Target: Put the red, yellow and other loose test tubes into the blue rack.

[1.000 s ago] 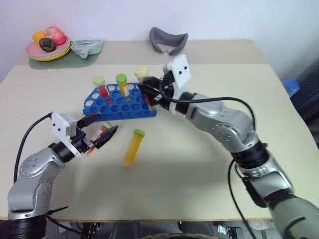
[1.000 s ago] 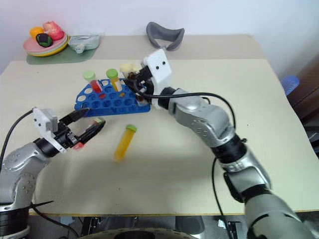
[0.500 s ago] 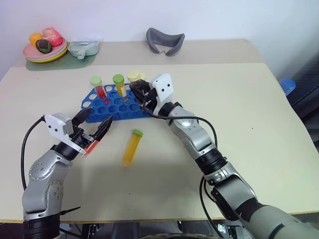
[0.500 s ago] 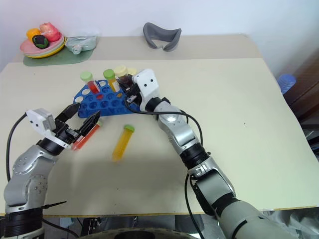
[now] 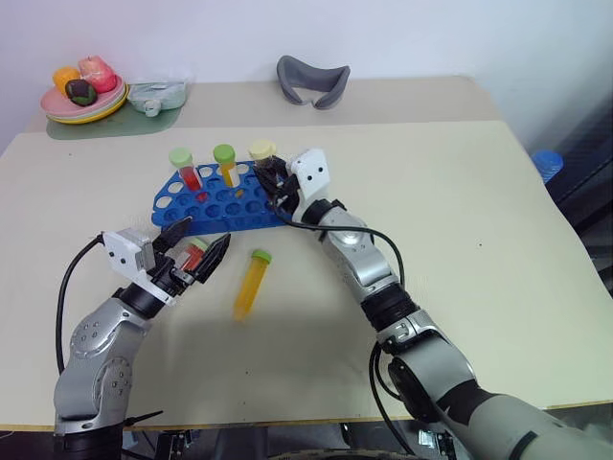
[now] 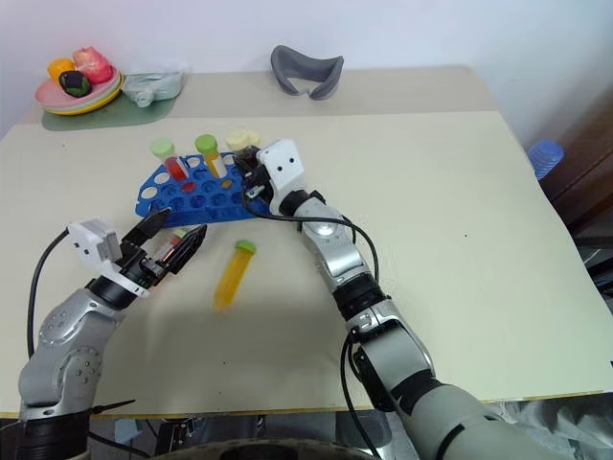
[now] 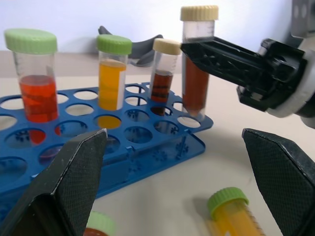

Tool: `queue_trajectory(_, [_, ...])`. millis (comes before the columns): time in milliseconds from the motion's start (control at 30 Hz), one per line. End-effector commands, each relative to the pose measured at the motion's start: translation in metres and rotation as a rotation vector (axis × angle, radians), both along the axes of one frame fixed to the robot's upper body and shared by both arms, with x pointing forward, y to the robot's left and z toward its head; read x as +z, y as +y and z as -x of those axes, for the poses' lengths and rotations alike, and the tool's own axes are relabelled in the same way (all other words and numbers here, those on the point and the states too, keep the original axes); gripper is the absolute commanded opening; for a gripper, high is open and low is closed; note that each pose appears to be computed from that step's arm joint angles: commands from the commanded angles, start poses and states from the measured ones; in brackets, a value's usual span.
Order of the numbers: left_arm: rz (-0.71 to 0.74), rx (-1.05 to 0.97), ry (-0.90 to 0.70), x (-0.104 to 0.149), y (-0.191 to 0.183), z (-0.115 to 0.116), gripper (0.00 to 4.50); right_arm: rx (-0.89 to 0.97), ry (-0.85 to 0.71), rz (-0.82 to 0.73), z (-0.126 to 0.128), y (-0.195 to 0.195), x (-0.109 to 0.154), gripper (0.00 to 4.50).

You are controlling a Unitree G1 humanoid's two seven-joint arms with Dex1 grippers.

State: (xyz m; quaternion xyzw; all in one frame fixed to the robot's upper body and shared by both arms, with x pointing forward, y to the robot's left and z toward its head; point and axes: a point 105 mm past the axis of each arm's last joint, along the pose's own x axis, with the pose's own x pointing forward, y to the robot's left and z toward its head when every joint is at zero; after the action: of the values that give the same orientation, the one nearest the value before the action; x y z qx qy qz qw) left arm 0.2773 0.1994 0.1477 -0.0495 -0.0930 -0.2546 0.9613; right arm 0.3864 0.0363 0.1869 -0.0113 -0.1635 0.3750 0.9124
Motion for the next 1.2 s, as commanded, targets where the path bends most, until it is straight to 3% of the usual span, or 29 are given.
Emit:
queue_trajectory(33, [-0.004,-0.021,-0.044,0.011,-0.007,0.003,4.5,0.048,-0.014,-0.029,0.006,0.011,0.007,0.84])
queue_trajectory(567, [0.008,-0.033,-0.049,0.015,-0.013,0.002,4.5,0.071,0.028,-0.035,0.008,0.014,-0.003,0.84])
queue_trajectory(800, [0.01,-0.037,-0.045,0.016,-0.015,0.003,4.5,0.036,0.002,-0.076,0.006,0.003,0.008,4.21])
queue_trajectory(833, [0.009,-0.037,-0.043,0.016,-0.015,0.003,4.5,0.027,-0.009,-0.081,0.006,0.001,0.011,4.44])
queue_trajectory(1067, [-0.032,-0.039,-0.018,0.021,-0.019,0.004,4.5,0.015,-0.11,-0.111,0.017,-0.029,0.045,4.44])
queue_trajectory(1200, [-0.161,-0.06,0.078,0.02,-0.026,0.002,4.5,0.068,-0.126,0.008,0.036,-0.059,0.045,4.44])
